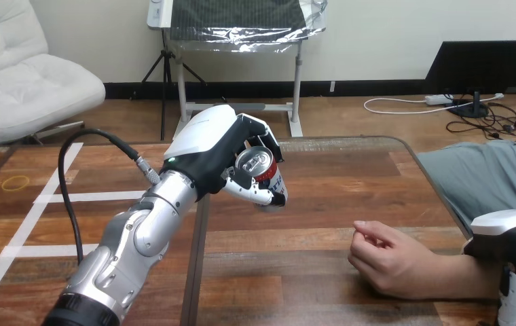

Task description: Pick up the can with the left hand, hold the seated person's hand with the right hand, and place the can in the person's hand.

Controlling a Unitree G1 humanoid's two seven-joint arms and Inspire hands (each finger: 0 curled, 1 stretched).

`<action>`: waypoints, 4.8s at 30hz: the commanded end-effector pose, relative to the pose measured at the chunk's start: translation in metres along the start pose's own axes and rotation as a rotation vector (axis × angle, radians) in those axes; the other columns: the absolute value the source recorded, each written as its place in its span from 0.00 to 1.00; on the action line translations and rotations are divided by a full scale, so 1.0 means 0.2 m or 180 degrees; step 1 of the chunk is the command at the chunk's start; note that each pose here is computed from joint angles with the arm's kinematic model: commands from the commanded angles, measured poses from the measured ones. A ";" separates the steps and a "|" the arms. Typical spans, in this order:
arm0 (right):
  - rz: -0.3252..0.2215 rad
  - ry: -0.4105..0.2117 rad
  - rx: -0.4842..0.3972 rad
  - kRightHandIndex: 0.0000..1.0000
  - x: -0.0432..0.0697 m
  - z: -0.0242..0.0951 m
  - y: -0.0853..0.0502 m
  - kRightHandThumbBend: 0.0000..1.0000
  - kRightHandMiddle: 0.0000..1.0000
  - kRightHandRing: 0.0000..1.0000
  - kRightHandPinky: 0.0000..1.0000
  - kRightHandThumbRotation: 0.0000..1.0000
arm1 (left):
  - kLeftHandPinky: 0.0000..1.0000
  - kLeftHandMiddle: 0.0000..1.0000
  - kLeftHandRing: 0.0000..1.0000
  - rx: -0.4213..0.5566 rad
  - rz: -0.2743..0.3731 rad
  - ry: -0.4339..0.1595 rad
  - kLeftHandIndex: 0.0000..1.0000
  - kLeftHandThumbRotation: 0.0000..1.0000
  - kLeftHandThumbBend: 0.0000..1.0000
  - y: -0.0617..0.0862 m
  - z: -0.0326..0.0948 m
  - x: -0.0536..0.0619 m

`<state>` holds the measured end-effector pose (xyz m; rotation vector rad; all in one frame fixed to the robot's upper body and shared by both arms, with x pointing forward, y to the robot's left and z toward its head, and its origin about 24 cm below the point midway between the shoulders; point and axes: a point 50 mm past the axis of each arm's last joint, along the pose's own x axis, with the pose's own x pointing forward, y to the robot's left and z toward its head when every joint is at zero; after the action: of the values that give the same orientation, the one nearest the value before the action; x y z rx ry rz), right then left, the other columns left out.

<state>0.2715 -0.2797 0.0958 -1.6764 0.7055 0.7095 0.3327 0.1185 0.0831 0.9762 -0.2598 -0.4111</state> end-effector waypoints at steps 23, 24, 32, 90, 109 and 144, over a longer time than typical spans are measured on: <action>-0.0015 -0.0161 -0.0013 0.73 0.09 0.09 -0.02 0.67 0.70 0.63 0.57 0.01 | 0.34 0.46 0.39 0.0028 0.0297 -0.0170 0.47 0.00 0.66 0.14 0.06 0.03; -0.0022 -0.0171 -0.0002 0.72 0.10 0.09 -0.02 0.67 0.67 0.60 0.54 0.00 | 0.34 0.46 0.39 0.0029 0.0298 -0.0171 0.47 0.00 0.66 0.14 0.06 0.03; -0.0101 -0.0217 0.0097 0.61 0.12 0.11 0.00 0.67 0.54 0.45 0.37 0.00 | 0.34 0.46 0.39 0.0049 0.0300 -0.0155 0.47 0.00 0.66 0.14 0.05 0.02; 0.0009 -0.0149 0.0030 0.41 0.18 0.13 0.17 0.70 0.43 0.31 0.20 0.00 | 0.34 0.46 0.39 0.0068 0.0271 -0.0122 0.47 0.00 0.66 0.14 0.03 0.02; -0.0125 -0.0145 0.0168 0.43 0.15 0.11 0.16 0.68 0.44 0.33 0.22 0.00 | 0.33 0.45 0.39 0.0037 0.0245 -0.0111 0.47 0.00 0.67 0.15 0.03 0.02; -0.0896 -0.0075 0.0294 0.47 -0.03 0.02 -0.15 0.70 0.48 0.37 0.25 0.00 | 0.32 0.45 0.38 -0.0429 0.0237 -0.0266 0.46 0.00 0.68 0.16 0.20 0.20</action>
<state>0.2761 -0.2694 0.0851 -1.6153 0.5491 0.5712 0.3390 0.1057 0.0811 0.8751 -0.1887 -0.4413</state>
